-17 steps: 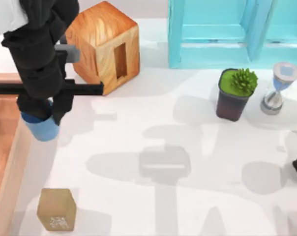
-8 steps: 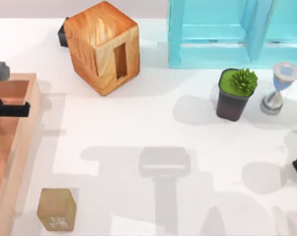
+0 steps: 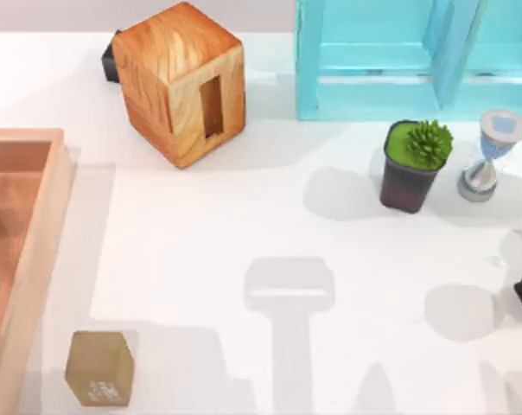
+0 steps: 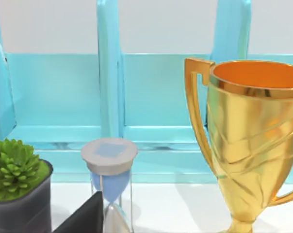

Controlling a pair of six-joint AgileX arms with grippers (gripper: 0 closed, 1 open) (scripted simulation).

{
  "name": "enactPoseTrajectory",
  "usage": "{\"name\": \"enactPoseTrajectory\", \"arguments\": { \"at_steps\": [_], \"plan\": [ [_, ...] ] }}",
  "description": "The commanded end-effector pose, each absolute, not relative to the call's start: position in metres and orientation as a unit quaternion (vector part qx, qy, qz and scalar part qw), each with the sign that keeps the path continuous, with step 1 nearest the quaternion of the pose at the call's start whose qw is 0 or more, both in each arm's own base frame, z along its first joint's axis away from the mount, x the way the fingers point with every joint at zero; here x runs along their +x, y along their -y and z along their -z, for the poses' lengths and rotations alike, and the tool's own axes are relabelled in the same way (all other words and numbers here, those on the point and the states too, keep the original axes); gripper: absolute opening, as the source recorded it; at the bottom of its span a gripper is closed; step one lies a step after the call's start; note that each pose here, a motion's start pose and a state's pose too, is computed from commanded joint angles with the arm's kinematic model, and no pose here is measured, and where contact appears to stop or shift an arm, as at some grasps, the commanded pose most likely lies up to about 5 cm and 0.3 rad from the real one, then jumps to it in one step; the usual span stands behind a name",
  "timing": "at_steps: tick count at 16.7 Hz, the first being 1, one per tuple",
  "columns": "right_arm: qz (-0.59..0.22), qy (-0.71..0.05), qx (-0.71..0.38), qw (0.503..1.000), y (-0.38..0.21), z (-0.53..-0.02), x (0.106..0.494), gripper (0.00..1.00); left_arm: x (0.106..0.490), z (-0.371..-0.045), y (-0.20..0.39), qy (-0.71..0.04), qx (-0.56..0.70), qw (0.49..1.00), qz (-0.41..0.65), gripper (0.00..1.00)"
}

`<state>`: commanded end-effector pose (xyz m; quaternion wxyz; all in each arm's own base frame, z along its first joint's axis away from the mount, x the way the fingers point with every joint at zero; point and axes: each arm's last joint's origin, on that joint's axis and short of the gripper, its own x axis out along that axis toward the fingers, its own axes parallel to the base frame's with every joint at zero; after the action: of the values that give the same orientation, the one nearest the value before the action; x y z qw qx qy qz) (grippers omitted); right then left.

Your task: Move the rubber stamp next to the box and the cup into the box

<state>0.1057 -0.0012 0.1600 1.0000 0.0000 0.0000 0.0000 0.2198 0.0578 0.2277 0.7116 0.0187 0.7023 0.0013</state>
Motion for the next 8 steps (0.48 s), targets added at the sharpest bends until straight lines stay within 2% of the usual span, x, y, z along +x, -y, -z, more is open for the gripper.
{"name": "enactPoseTrajectory", "arguments": {
  "at_steps": [8],
  "plan": [
    [0.0, 0.0, 0.0, 1.0, 0.0012, -0.16, 0.1057, 1.0, 0.225, -0.2252, -0.061, -0.691, 0.025, 0.723, -0.007, 0.0]
  ]
}}
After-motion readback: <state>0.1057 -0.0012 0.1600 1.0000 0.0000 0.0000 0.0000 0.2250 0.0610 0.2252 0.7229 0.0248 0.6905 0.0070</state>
